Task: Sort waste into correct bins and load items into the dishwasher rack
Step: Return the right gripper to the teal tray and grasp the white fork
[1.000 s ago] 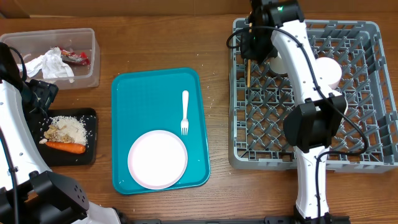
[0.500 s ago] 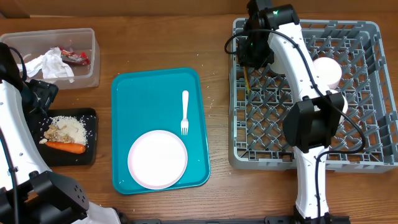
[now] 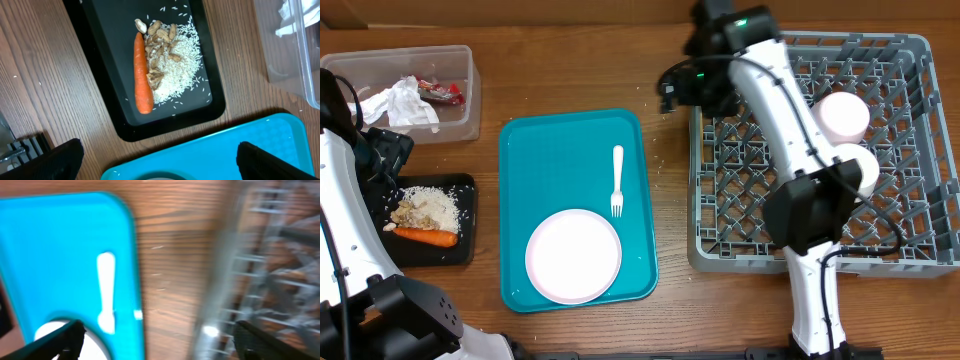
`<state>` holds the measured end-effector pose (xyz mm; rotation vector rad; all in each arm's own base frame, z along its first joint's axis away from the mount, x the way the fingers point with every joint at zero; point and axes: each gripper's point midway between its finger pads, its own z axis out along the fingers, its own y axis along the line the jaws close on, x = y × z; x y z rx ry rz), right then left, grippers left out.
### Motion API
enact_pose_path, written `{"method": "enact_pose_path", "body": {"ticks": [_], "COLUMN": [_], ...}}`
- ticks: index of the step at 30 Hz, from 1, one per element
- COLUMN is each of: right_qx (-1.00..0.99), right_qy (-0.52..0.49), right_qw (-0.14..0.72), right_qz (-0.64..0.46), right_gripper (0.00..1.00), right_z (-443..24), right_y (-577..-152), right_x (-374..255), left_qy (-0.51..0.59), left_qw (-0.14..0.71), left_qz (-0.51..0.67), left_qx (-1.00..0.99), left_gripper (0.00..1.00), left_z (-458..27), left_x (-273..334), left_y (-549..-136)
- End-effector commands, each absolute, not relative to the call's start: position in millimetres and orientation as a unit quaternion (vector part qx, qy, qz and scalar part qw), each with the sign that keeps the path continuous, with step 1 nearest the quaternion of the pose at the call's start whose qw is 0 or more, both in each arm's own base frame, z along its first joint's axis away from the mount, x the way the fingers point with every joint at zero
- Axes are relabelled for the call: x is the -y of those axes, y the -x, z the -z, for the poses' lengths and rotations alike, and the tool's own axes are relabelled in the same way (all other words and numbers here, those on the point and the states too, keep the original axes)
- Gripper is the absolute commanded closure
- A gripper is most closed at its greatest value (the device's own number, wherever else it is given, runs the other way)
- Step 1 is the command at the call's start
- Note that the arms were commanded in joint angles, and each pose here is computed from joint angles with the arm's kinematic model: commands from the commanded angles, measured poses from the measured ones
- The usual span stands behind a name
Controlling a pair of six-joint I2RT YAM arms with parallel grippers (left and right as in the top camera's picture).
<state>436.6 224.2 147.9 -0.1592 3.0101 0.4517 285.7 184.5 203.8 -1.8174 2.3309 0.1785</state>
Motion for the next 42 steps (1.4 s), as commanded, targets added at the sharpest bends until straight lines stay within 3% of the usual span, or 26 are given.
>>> {"method": "enact_pose_path", "body": {"ticks": [1,7,20,28,42], "right_qx": [-0.982,-0.994,-1.0,-0.999,-0.998], "right_qy": [0.058,-0.011,0.012,0.022,0.049], "right_qw": [0.069,0.084,0.001,-0.007,0.0], "right_qz": [-0.163,-0.063,-0.027,-0.044,-0.044], "right_gripper": [0.0,0.0,0.0,0.0,0.1], "right_z": [-169,-131,-37,-22,-14], "right_y": [-419,-396,-327,-322,-307], "right_x": [-269,-294,-320,-326,-343], "left_qy": [0.617,0.617,0.617,0.617,0.617], "left_qw": [0.092,0.092,0.092,0.092,0.092], "left_qz": [-0.067,-0.068,-0.067,-0.068,-0.067], "left_qx": [-0.778,-0.778,-0.778,-0.778,-0.778], "left_gripper": [0.0,0.0,0.0,0.0,0.0], "left_z": [-205,-205,-205,-205,-205], "left_x": [-187,-187,-187,-187,-187], "left_y": [-285,-286,-285,-285,-285]}}
